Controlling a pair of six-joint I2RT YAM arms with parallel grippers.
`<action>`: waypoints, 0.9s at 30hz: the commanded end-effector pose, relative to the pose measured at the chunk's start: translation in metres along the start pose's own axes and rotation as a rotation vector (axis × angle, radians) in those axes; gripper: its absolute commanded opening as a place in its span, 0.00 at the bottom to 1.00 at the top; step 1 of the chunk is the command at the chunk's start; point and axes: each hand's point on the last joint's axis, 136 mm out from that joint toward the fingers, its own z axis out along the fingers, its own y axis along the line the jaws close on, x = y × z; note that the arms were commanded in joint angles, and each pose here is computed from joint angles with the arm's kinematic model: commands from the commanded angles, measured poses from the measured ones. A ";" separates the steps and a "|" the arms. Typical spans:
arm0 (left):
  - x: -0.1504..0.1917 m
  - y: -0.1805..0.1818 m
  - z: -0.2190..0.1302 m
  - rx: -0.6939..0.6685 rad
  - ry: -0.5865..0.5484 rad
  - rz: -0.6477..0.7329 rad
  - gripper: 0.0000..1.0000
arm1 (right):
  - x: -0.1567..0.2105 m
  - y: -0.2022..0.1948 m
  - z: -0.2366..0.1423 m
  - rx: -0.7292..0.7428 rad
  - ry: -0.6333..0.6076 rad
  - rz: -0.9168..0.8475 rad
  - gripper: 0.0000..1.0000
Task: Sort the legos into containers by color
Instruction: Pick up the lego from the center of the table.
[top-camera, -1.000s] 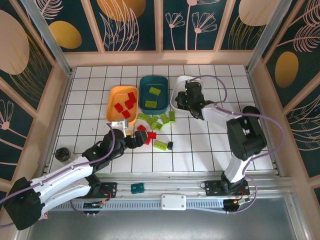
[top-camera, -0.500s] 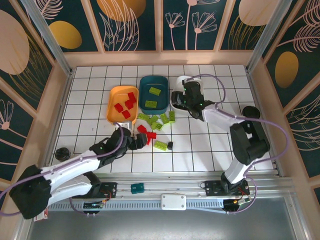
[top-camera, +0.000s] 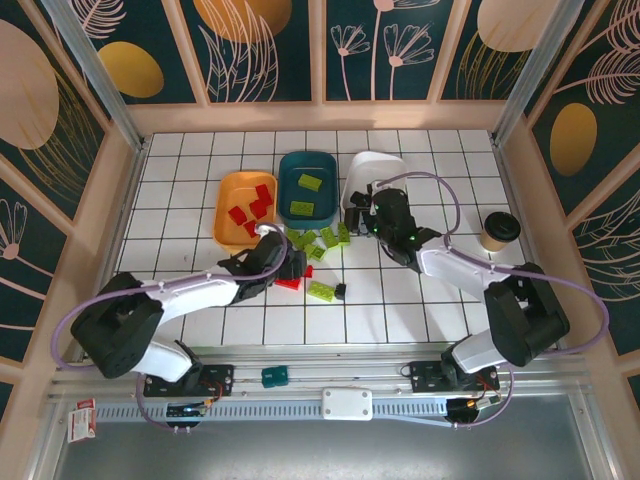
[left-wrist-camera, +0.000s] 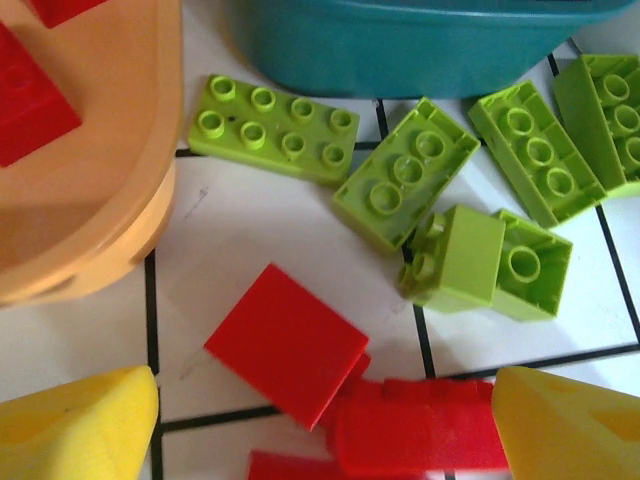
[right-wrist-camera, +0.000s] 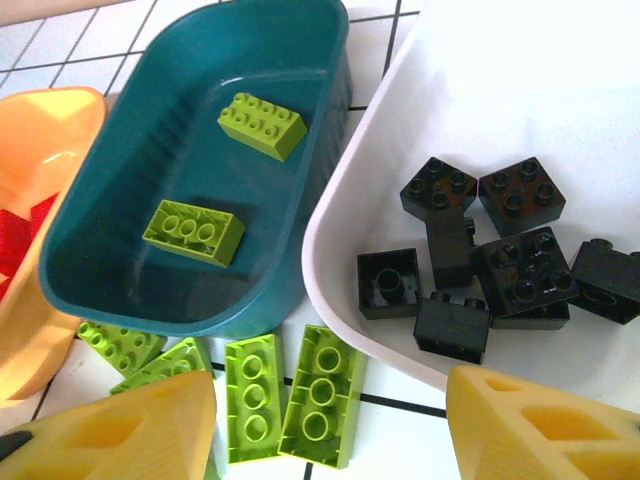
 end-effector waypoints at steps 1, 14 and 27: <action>-0.014 -0.001 0.013 -0.027 -0.022 0.006 0.87 | -0.009 0.003 -0.011 -0.008 -0.046 0.016 0.63; 0.016 0.027 0.028 -0.119 0.044 -0.017 0.67 | -0.013 0.003 -0.028 -0.021 -0.081 0.019 0.63; 0.018 0.023 0.032 -0.098 0.055 -0.014 0.46 | -0.011 0.001 -0.030 -0.015 -0.087 0.027 0.63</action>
